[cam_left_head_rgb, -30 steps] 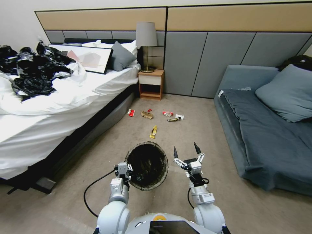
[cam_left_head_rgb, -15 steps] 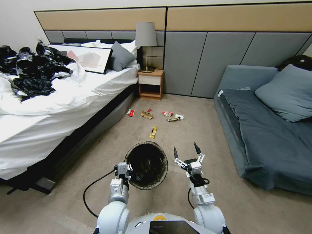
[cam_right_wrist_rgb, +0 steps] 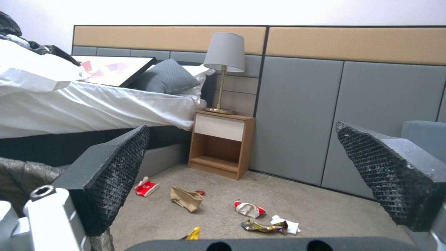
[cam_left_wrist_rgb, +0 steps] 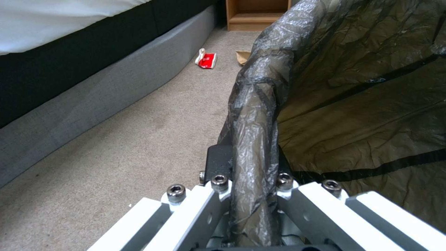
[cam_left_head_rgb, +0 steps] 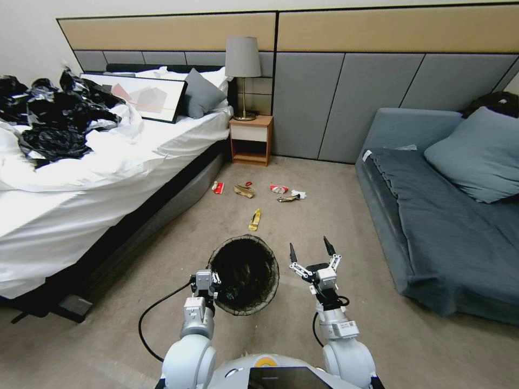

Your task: Pick up the trash bin, then pick up the garbage from the floor and place it into the trash bin.

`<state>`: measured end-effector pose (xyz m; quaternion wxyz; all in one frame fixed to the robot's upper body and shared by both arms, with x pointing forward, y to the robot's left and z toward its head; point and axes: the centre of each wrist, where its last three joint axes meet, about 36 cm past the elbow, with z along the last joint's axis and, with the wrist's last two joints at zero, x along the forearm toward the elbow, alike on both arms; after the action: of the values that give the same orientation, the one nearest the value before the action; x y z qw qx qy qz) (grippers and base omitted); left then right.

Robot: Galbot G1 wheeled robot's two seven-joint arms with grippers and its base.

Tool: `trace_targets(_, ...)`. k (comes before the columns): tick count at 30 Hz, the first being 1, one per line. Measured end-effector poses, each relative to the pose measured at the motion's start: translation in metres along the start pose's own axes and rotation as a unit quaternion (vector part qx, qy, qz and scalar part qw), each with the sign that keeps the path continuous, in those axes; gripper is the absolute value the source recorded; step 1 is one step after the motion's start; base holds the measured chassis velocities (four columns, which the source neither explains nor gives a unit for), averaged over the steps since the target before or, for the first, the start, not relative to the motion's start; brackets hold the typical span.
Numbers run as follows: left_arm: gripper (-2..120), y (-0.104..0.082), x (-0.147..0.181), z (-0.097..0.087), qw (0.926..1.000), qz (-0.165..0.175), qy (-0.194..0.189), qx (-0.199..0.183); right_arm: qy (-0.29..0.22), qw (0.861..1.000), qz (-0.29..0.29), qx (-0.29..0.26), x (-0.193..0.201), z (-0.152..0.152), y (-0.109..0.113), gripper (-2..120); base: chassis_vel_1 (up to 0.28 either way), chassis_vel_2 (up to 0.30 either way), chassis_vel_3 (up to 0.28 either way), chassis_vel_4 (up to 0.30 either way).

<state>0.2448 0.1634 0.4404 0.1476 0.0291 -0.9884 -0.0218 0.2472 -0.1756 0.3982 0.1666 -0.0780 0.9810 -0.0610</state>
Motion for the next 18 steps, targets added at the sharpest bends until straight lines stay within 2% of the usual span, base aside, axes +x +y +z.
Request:
trace_targets(7,1,0.0002,0.0003,-0.0005,1.0,0.0,-0.001,0.0,0.0,1.0,0.0,0.0,0.0005,0.0,0.0,100,-0.065,0.1,0.095,-0.091)
trace_targets(18,1,0.0,-0.0006,0.0003,1.0,-0.001,-0.001,0.0,0.002,1.0,0.001,0.001,0.001,0.0021,-0.0009,100,-0.235,0.224,0.228,-0.224)
